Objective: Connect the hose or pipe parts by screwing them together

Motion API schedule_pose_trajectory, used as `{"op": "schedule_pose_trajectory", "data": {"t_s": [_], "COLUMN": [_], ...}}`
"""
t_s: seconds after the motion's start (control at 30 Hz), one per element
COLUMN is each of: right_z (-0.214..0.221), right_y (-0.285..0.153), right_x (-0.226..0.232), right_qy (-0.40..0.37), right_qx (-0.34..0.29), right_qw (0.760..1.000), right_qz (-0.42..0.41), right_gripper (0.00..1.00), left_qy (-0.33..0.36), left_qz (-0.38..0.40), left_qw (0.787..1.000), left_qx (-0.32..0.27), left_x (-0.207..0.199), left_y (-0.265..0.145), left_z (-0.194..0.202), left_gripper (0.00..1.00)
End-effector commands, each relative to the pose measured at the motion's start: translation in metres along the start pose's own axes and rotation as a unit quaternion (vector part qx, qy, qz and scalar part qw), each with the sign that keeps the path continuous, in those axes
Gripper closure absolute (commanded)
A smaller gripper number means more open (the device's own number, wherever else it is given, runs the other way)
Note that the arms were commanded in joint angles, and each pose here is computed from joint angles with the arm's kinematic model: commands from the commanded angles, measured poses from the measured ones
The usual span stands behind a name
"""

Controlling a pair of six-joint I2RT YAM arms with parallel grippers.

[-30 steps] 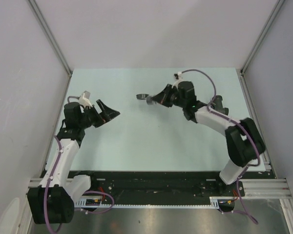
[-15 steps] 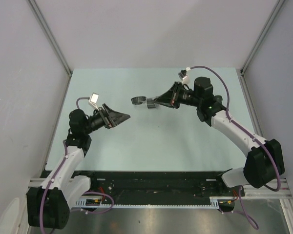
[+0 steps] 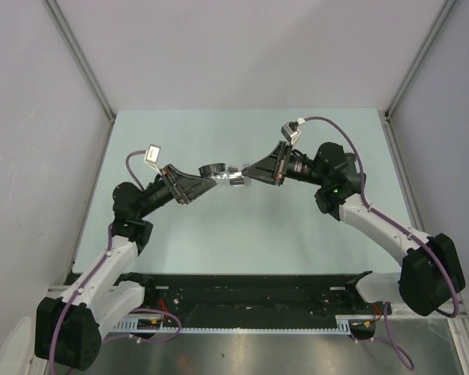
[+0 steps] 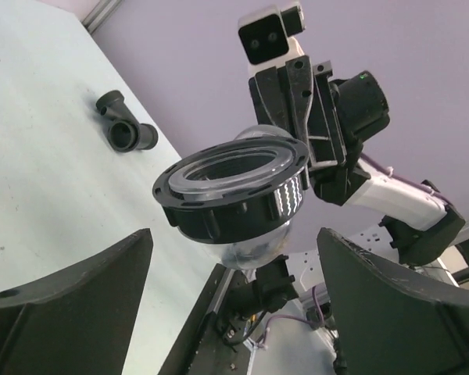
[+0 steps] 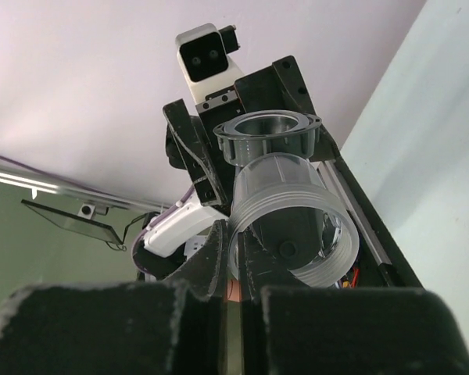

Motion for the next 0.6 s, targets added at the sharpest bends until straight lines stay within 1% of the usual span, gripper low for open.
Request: {"op": "schedule_pose_trajectory", "data": {"t_s": [0.0,0.13,0.4,0.5,0.53,0.57], "right_z": [0.008,0.012,0.016,0.015,0.015,0.015], "right_y": [-0.008,-0.011,-0.009,-0.007,-0.005,-0.005], "right_x": [0.025,0.018,0.006,0.003,-0.001,0.000], "right_qy": [-0.040,-0.045,-0.054,-0.045,-0.039,-0.039], "right_qx": [-0.002,-0.009,-0.023,-0.027,-0.026,-0.025], "right_qw": [0.997,0.996,0.994,0.994,0.994,0.994], "right_qz": [-0.069,-0.077,-0.092,-0.099,-0.096,-0.102], "right_gripper": [1.00,1.00,1.00,1.00,1.00,1.00], "left_qy": [-0.006,-0.022,-0.034,-0.033,-0.032,-0.034], "left_qz": [0.033,0.047,0.052,0.056,0.057,0.056], "left_qw": [0.999,0.997,0.997,0.997,0.997,0.998], "left_qx": [-0.041,-0.050,-0.034,-0.029,-0.028,-0.027], "left_x": [-0.018,-0.022,-0.019,-0.019,-0.020,-0.018], "left_y": [0.002,0.001,0.007,0.007,0.006,0.006], "left_z": [-0.009,-0.007,0.001,0.005,0.005,0.007], "left_gripper": [0.11,0.17,0.18,0.15,0.10,0.09]}}
Point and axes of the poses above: each gripper's point midway between its finger pads, its own y axis out along the fingers, its own x axis along the line the jaws close on, z = x × y, the point moved 8 cm from there along -y, back along the fingers, and after that the axes turned 2 degrees about y, right-handed, at the moved point
